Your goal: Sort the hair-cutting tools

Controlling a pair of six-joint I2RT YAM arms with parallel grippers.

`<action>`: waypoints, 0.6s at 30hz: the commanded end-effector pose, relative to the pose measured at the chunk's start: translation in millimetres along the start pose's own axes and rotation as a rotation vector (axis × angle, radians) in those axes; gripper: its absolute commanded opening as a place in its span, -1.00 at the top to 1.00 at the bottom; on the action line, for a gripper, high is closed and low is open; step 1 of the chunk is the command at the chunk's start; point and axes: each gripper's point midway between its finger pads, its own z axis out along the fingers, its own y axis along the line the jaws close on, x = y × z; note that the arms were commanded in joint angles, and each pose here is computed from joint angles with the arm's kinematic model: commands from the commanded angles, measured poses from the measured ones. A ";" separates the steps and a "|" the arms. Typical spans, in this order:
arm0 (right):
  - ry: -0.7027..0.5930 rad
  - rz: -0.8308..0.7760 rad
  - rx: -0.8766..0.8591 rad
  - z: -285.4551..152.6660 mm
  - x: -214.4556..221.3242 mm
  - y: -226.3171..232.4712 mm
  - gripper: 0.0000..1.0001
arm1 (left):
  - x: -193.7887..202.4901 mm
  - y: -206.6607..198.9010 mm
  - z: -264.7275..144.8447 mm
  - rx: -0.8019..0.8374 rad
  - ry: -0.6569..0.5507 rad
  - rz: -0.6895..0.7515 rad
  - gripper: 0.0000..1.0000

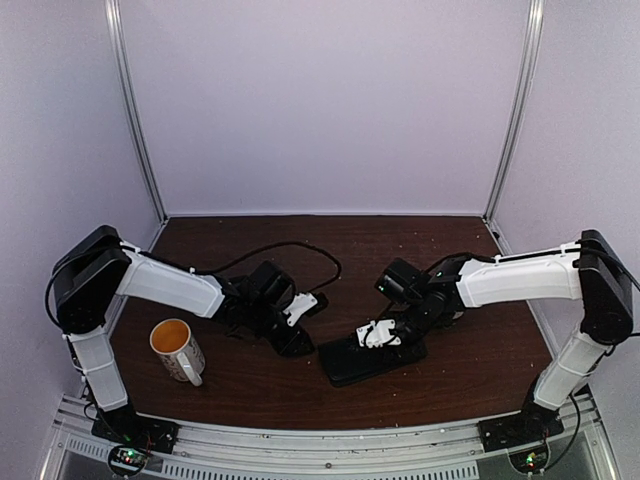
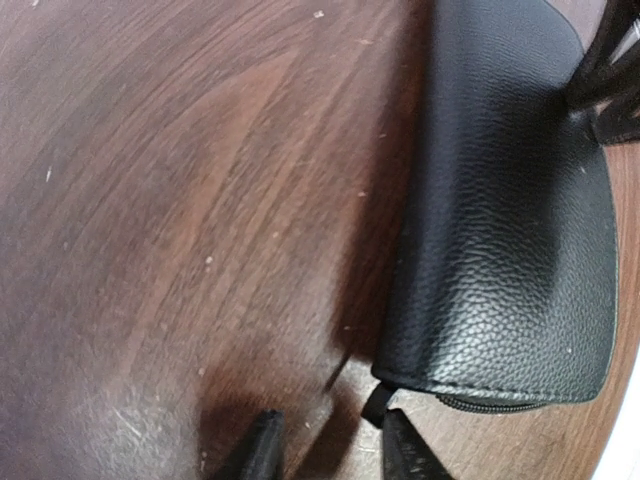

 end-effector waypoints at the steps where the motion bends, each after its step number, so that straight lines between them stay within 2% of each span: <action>1: 0.064 0.024 -0.028 19.9 12.6 4.2 0.49 | -4.7 -4.1 6.6 0.029 -0.024 0.099 0.43; 10: 0.064 0.028 -0.034 20.8 12.6 5.1 0.49 | -7.3 -16.9 14.4 0.068 -0.011 0.154 0.47; 13: 0.065 0.030 -0.033 20.8 12.6 4.9 0.49 | -8.4 -18.0 17.1 0.072 -0.003 0.154 0.61; 18: 0.066 0.033 -0.033 19.1 13.0 5.2 0.49 | -6.2 -14.7 18.2 0.055 0.020 0.133 1.00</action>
